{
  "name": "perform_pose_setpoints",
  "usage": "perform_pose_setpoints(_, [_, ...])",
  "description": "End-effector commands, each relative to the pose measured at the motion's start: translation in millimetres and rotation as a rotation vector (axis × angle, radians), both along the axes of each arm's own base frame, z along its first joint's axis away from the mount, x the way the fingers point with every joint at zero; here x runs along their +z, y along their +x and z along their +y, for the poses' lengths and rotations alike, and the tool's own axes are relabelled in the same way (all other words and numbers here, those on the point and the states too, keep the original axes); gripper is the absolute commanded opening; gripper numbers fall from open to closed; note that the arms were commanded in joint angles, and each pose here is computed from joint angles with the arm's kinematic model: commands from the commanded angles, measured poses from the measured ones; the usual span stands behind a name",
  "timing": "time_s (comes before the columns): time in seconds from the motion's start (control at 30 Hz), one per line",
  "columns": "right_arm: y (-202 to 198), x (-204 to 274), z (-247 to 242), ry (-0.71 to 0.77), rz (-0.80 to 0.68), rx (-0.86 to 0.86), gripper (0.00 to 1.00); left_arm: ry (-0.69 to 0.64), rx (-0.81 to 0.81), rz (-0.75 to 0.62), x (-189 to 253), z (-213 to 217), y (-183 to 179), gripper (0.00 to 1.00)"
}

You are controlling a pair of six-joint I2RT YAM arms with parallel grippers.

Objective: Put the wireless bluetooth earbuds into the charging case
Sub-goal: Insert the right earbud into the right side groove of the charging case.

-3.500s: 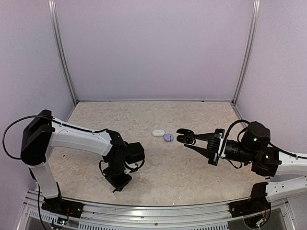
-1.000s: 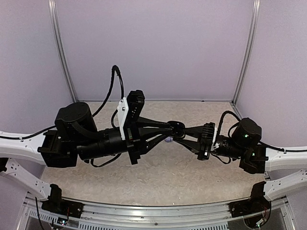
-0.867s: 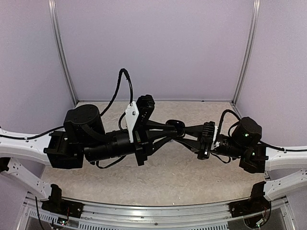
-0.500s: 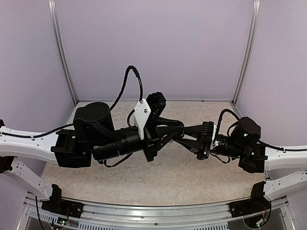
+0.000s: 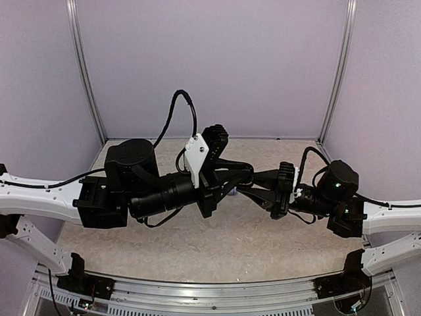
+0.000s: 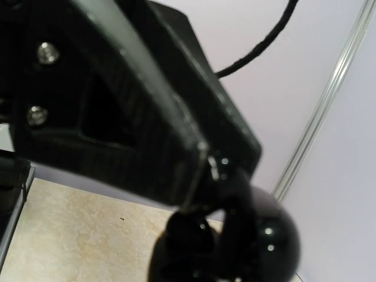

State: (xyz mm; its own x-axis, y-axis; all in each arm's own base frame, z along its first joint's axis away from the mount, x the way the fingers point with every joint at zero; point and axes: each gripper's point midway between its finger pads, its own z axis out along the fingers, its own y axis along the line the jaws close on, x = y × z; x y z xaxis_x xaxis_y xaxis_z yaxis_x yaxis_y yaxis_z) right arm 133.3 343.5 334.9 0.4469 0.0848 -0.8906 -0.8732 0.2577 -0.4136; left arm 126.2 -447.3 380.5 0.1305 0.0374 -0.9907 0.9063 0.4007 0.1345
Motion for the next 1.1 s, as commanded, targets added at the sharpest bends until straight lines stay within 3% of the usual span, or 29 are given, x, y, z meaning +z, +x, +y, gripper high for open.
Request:
perform_pose_setpoints(0.0, [-9,32,-6,0.087,-0.033,0.025,0.0,0.006,0.019,-0.002,4,-2,7,0.0])
perform_pose_setpoints(0.33, [-6,35,-9,0.108,-0.009,0.008,0.0,0.012,-0.036,0.006,1,-4,-1,0.0])
perform_pose_setpoints(1.07, [-23,32,-2,0.074,-0.019,0.116,0.0,0.05,0.099,-0.002,-7,-3,23,0.0])
